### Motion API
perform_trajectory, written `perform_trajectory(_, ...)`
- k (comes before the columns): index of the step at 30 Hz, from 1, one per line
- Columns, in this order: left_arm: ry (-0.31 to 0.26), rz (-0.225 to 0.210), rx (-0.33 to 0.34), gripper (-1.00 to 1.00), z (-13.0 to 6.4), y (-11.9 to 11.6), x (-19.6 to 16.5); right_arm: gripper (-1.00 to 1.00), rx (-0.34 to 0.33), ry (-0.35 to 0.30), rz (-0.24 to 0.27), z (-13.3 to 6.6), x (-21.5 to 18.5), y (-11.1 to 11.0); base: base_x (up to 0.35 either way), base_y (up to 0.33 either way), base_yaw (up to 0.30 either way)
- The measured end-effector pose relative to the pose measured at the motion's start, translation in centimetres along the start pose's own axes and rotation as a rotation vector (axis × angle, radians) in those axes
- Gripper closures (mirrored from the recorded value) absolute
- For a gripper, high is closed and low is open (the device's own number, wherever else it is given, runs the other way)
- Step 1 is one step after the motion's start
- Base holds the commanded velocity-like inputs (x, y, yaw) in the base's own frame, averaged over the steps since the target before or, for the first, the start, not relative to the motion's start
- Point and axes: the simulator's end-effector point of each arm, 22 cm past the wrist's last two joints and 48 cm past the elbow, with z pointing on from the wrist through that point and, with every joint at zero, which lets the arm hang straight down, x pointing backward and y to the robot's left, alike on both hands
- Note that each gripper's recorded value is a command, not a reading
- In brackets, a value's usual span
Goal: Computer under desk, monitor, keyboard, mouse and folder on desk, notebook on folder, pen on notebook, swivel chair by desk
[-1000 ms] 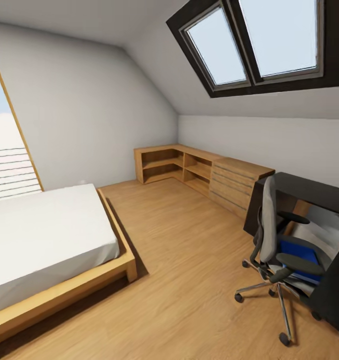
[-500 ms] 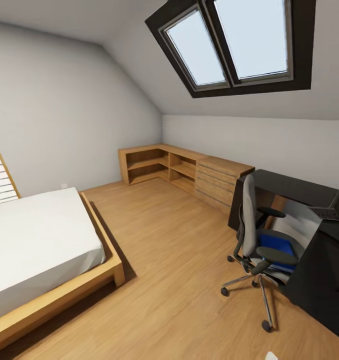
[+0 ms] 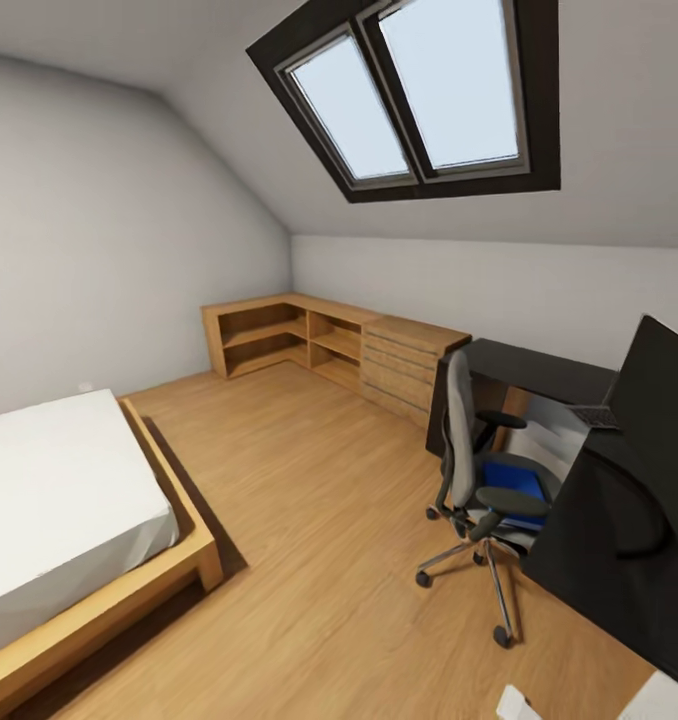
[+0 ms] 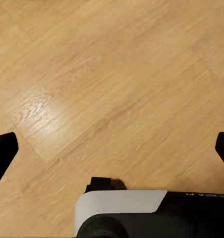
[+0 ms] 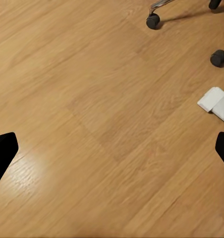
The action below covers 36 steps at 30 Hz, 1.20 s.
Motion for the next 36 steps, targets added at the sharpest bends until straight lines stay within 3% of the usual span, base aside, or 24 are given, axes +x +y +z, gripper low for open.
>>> perform_trajectory(1,-0.048,0.000,-0.006,-1.00,-0.2,0.4,-0.5,-1.00,-0.003,-0.002,-0.004,0.0,-0.1,0.1,0.000,0.000,-0.207)
perform_trajectory(2,-0.061,-0.001,-0.011,-1.00,-0.3,0.6,-0.4,-1.00,-0.007,-0.003,-0.011,0.0,-0.1,0.2,0.000,0.005,-0.207)
perform_trajectory(5,-0.074,0.000,-0.019,-1.00,-0.6,0.9,0.0,-1.00,-0.038,-0.005,-0.061,0.0,-0.1,0.9,0.000,0.148,-0.207)
perform_trajectory(9,-0.081,0.003,-0.016,-1.00,-0.6,0.8,0.0,-1.00,-0.052,-0.009,-0.090,0.0,-0.3,1.2,0.082,0.281,-0.207)
perform_trajectory(28,-0.097,0.004,-0.015,-1.00,-0.6,0.8,-0.6,-1.00,-0.052,-0.022,-0.097,0.0,-0.8,1.1,0.285,0.173,-0.208)
perform_trajectory(36,-0.097,-0.003,-0.025,-1.00,-0.6,1.0,-0.4,-1.00,-0.055,-0.005,-0.100,0.1,-0.3,1.1,0.032,0.044,-0.045)
